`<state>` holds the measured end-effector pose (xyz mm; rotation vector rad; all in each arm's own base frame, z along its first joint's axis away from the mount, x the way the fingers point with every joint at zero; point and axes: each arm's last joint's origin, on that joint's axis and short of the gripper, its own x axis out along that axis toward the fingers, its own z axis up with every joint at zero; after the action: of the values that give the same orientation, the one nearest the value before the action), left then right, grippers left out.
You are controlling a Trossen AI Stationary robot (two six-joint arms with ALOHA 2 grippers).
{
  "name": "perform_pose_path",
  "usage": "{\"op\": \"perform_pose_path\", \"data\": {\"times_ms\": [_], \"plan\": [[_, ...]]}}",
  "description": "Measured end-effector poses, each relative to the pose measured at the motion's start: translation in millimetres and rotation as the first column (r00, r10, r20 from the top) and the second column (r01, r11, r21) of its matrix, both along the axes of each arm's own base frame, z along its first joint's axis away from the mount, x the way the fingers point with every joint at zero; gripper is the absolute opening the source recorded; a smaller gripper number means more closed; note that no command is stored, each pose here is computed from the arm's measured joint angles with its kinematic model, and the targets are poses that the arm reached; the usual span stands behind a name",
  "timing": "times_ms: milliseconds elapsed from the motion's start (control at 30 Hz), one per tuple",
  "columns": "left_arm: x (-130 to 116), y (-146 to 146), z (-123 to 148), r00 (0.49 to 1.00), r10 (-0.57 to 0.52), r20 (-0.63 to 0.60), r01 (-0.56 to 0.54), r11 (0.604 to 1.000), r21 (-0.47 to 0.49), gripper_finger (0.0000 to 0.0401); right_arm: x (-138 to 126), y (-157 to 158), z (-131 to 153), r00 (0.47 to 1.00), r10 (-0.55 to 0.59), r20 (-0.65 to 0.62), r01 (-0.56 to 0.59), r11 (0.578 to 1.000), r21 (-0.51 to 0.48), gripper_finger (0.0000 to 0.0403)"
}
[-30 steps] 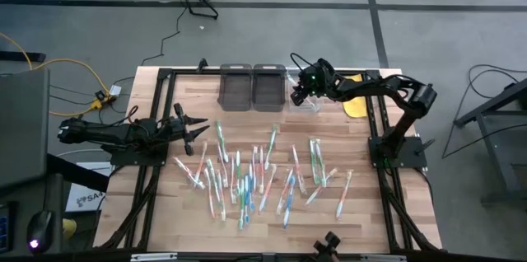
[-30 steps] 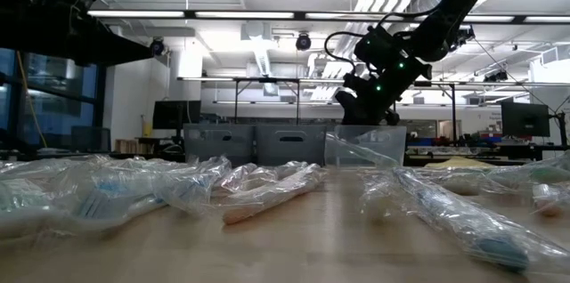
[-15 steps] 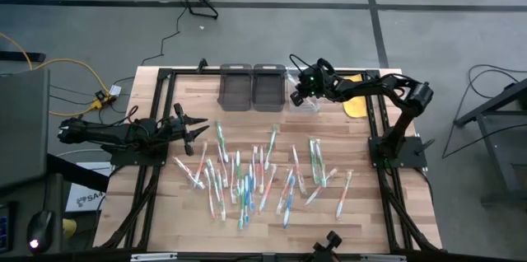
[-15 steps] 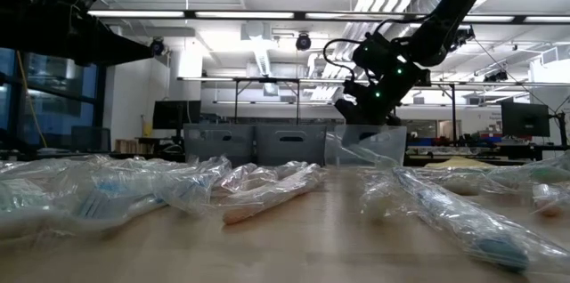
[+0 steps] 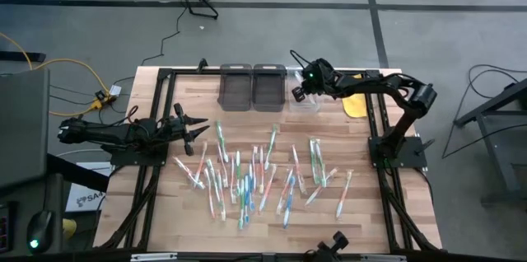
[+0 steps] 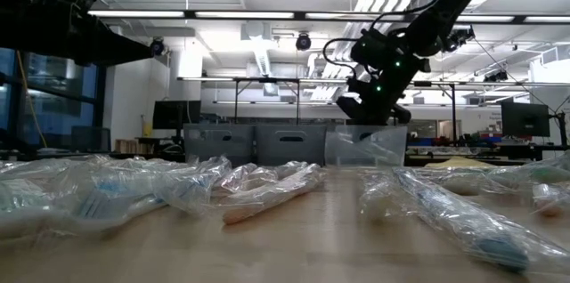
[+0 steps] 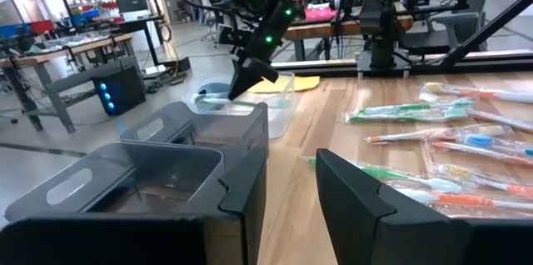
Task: Pick & Place Toothbrushes
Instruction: Put the green toothbrush into the transparent bin
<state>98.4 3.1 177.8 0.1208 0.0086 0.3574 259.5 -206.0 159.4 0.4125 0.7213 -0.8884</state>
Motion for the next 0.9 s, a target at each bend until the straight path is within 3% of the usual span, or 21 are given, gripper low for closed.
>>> {"op": "perform_pose_path", "data": {"times_ms": [233,467,633,900], "plan": [[0.0,0.0,0.5,1.0,0.0,0.005,0.0,1.0,-0.001,0.0101,1.4,0.1,6.0,0.999,0.021,-0.048,-0.018,0.998,0.065,0.0025],[0.0,0.0,0.5,1.0,0.001,0.012,-0.001,1.0,-0.023,0.0101,4.2,-0.9,28.6,0.999,0.026,-0.034,-0.023,0.996,0.087,0.013],[-0.1,0.1,0.2,1.0,0.002,0.01,-0.002,1.0,-0.025,0.0101,-8.9,10.5,54.1,0.998,-0.012,-0.054,0.022,0.979,0.202,0.0188],[0.0,0.1,0.2,1.0,0.002,0.01,-0.002,1.0,-0.025,0.0101,-38.5,68.3,88.7,0.989,-0.006,-0.148,0.062,0.925,0.376,0.019]]}}
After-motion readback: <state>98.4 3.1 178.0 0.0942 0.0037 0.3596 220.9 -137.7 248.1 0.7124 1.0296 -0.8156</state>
